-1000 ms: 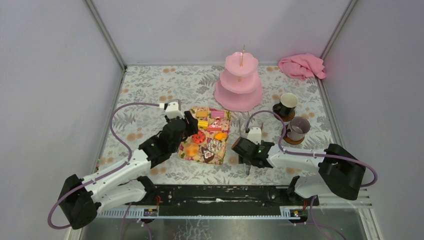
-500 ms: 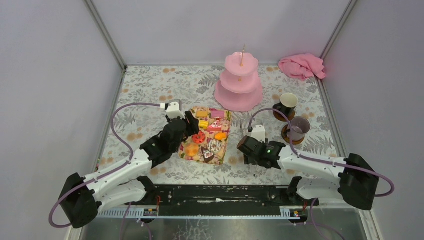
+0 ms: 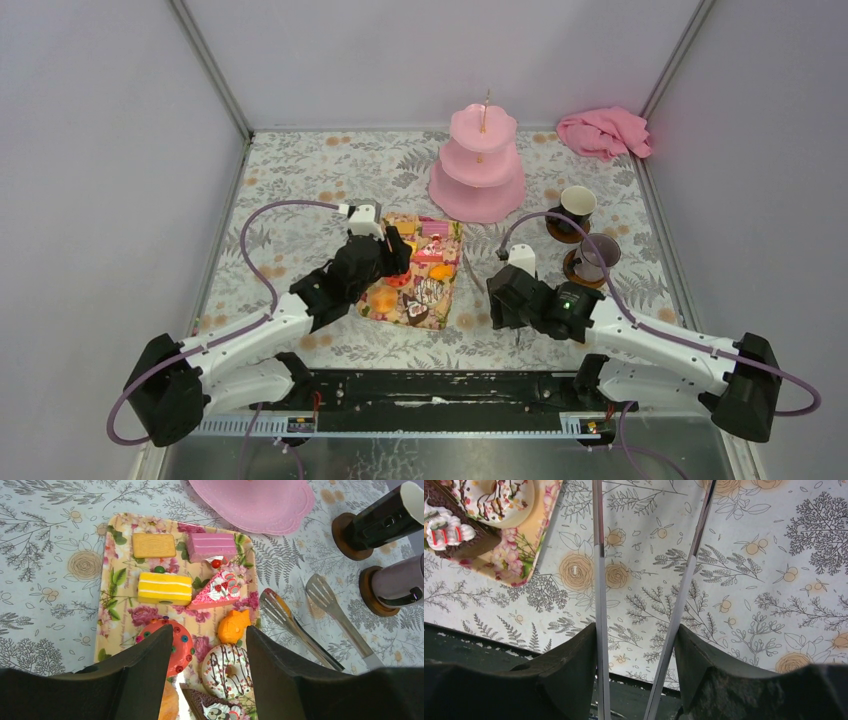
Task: Serve the afternoon tea
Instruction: Pick up the clamp from the center of the board.
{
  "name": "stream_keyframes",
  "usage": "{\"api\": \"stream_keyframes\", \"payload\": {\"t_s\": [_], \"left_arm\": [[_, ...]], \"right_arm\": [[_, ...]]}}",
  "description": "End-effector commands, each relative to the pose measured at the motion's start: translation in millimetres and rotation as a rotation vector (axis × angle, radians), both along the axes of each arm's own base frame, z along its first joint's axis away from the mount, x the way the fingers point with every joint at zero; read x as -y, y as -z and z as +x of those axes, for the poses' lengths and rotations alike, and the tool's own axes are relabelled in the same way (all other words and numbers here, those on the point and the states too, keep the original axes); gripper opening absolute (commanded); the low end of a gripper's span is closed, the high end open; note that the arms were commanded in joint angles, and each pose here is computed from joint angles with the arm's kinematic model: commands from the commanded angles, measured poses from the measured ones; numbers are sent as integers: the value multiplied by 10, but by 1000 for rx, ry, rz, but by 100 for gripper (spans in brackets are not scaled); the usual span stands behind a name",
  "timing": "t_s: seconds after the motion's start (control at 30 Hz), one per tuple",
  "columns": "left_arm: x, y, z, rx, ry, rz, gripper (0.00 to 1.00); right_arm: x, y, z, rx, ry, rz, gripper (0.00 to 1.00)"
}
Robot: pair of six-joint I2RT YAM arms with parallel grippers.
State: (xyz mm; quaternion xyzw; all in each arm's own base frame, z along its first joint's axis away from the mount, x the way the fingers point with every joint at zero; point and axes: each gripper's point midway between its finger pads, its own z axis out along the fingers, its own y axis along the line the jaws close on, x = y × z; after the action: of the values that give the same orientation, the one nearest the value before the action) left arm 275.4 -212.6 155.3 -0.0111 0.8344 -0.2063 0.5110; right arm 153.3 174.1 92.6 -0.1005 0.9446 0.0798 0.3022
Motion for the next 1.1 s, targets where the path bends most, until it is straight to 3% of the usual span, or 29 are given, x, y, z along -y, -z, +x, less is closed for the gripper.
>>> {"api": "stream_keyframes", "payload": {"t_s": [0.0, 0.5, 1.07], "left_arm": [[131, -279, 52, 67, 32, -72, 63], [-38, -297, 95, 78, -60, -40, 63], [-206, -337, 136, 95, -145, -17, 64]], "right_arm": [[-39, -136, -29, 9, -40, 21, 41], [-18, -569, -18, 81, -64, 89, 36], [-177, -1076, -221, 80, -181, 268, 33]]}}
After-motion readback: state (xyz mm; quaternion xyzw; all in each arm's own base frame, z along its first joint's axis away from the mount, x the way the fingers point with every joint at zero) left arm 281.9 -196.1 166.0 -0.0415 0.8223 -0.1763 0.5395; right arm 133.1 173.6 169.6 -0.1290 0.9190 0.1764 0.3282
